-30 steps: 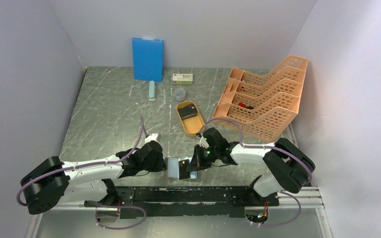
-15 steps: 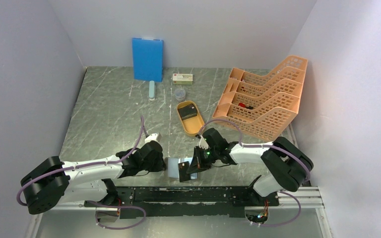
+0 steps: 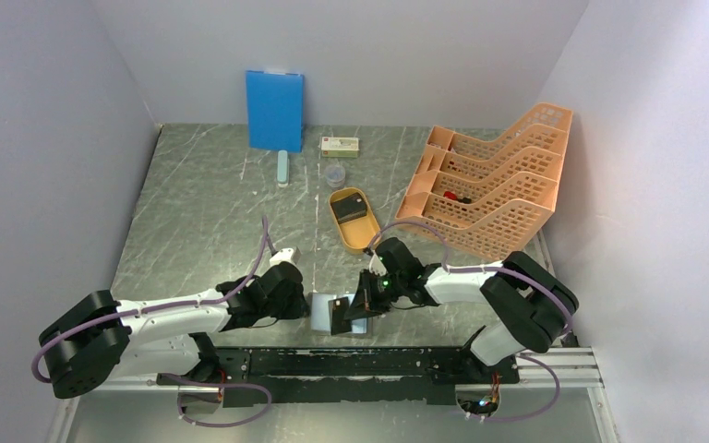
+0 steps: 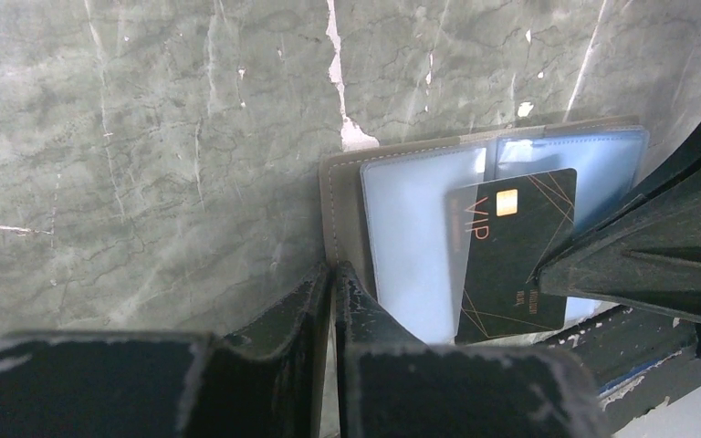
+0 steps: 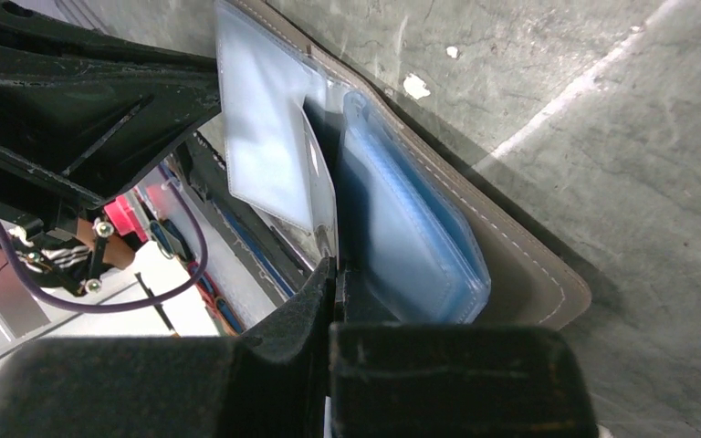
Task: Put the credit cards into the card holder
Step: Insert the credit card into the card holder.
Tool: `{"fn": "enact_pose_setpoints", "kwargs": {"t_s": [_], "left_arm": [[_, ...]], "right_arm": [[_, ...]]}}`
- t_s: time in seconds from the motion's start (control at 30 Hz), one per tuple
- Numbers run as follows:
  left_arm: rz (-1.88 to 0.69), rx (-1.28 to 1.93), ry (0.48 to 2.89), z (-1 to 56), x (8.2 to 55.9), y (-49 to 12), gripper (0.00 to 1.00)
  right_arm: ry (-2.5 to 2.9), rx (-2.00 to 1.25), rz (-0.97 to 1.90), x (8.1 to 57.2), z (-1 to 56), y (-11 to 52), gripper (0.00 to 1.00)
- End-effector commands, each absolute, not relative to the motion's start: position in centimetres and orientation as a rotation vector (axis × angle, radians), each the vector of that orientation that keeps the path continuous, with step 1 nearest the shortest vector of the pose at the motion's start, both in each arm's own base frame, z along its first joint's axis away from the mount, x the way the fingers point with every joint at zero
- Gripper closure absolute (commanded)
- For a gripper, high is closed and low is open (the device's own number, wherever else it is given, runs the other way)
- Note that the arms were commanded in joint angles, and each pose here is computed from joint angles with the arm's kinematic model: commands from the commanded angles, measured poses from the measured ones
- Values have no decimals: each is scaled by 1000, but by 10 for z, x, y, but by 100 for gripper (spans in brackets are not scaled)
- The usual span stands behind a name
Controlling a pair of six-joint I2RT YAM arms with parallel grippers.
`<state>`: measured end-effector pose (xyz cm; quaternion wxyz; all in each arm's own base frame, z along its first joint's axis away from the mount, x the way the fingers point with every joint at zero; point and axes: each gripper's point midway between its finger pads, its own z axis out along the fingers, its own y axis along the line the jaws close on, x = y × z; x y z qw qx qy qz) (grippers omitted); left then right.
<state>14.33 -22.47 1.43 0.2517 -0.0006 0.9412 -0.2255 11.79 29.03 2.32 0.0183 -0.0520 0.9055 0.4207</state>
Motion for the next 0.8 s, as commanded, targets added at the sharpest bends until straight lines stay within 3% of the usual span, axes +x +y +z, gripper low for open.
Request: {"fn": "enact_pose_setpoints", "kwargs": {"t_s": [0.0,0.77], "left_arm": [[-533,14,2623,-6,132,-208,89],[-575,-6,2631,-11,127,-210,92]], "right_arm": [[2787,-95,1205,134,17,287,100],[2762,54,1197,142,14,288,100]]}}
